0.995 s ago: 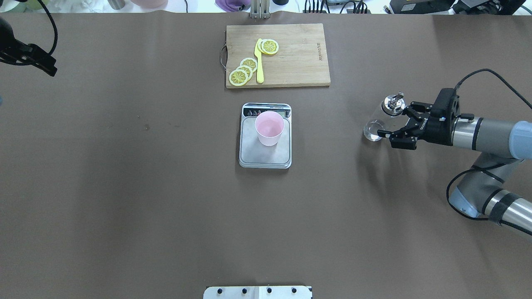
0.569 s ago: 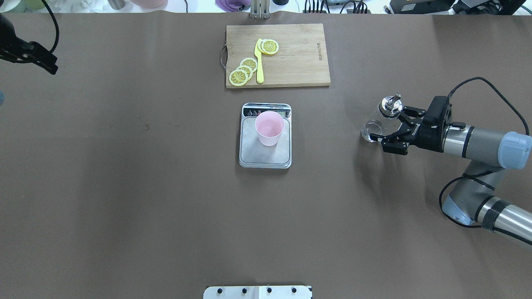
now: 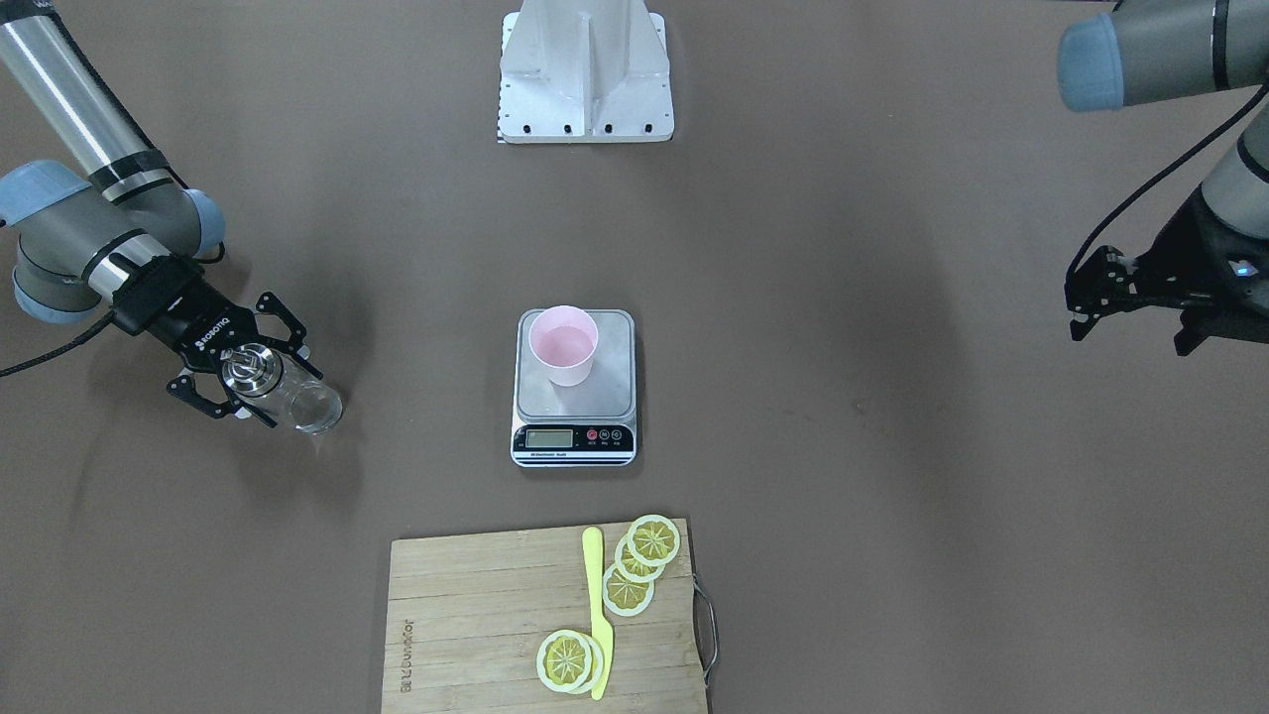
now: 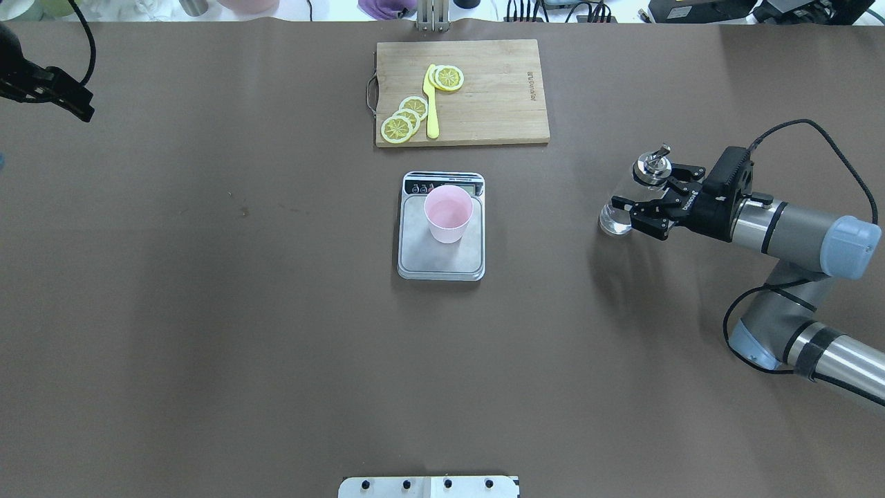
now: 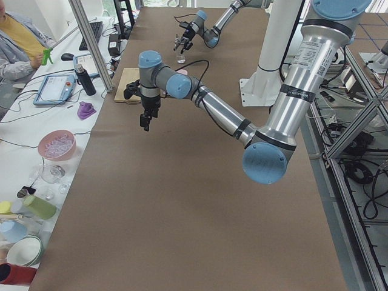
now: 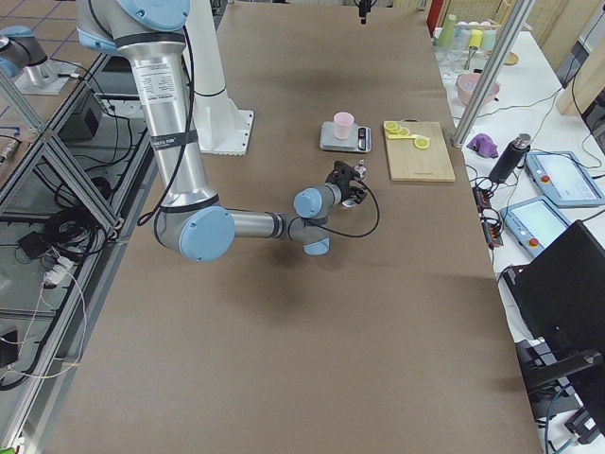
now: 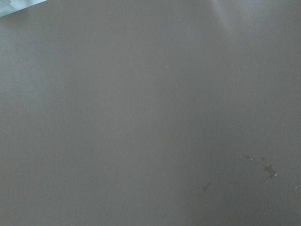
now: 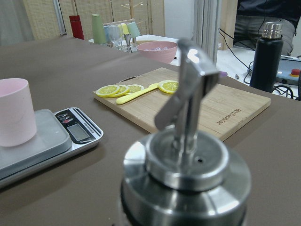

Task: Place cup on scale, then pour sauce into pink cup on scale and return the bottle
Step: 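Grasp the sauce dispenser with the right gripper and lift it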

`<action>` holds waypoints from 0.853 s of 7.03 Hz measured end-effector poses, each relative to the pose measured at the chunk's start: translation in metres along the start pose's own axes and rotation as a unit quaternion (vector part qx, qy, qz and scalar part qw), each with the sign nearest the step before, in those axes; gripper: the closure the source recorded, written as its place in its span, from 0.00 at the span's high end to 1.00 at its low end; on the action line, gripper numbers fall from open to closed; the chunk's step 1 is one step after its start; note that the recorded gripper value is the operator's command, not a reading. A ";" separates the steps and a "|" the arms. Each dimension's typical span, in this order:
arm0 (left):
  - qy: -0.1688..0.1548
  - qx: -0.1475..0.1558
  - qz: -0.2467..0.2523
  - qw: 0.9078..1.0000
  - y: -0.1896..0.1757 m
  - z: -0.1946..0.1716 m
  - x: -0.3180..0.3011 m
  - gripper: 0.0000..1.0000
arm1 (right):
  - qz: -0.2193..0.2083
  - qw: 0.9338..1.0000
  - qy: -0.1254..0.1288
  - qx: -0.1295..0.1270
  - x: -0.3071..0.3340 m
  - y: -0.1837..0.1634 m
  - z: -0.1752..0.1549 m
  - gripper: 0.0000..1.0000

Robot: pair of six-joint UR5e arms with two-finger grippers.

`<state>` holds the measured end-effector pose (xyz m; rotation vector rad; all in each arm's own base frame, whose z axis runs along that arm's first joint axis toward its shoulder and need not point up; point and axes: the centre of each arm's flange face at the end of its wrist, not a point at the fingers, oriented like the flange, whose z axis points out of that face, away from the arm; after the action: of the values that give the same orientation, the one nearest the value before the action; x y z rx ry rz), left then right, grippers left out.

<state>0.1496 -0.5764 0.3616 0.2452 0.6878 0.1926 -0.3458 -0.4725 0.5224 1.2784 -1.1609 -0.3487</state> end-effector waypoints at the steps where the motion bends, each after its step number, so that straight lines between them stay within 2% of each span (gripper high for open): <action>1: 0.001 0.001 0.000 1.000 -0.001 -0.001 0.001 0.97 | 0.000 1.000 0.007 0.003 0.001 -0.001 0.001 0.55; 2: 0.001 0.000 0.000 1.000 -0.003 -0.003 0.003 0.97 | -0.001 1.000 0.011 0.004 0.002 -0.003 0.003 0.43; 3: -0.001 -0.005 -0.003 1.000 -0.007 -0.007 0.007 0.97 | -0.001 1.000 0.017 0.010 0.001 -0.007 0.005 0.13; 4: -0.002 -0.008 -0.005 1.000 -0.010 -0.011 0.011 0.97 | -0.001 1.000 0.024 0.018 0.000 -0.010 0.008 0.00; 6: -0.003 -0.011 -0.008 1.000 -0.013 -0.014 0.014 0.97 | 0.003 0.999 0.031 0.026 -0.002 -0.008 0.005 0.00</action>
<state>0.1521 -0.5831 0.3391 0.2183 0.6813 0.1846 -0.3479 -0.4764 0.5132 1.3212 -1.1283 -0.2739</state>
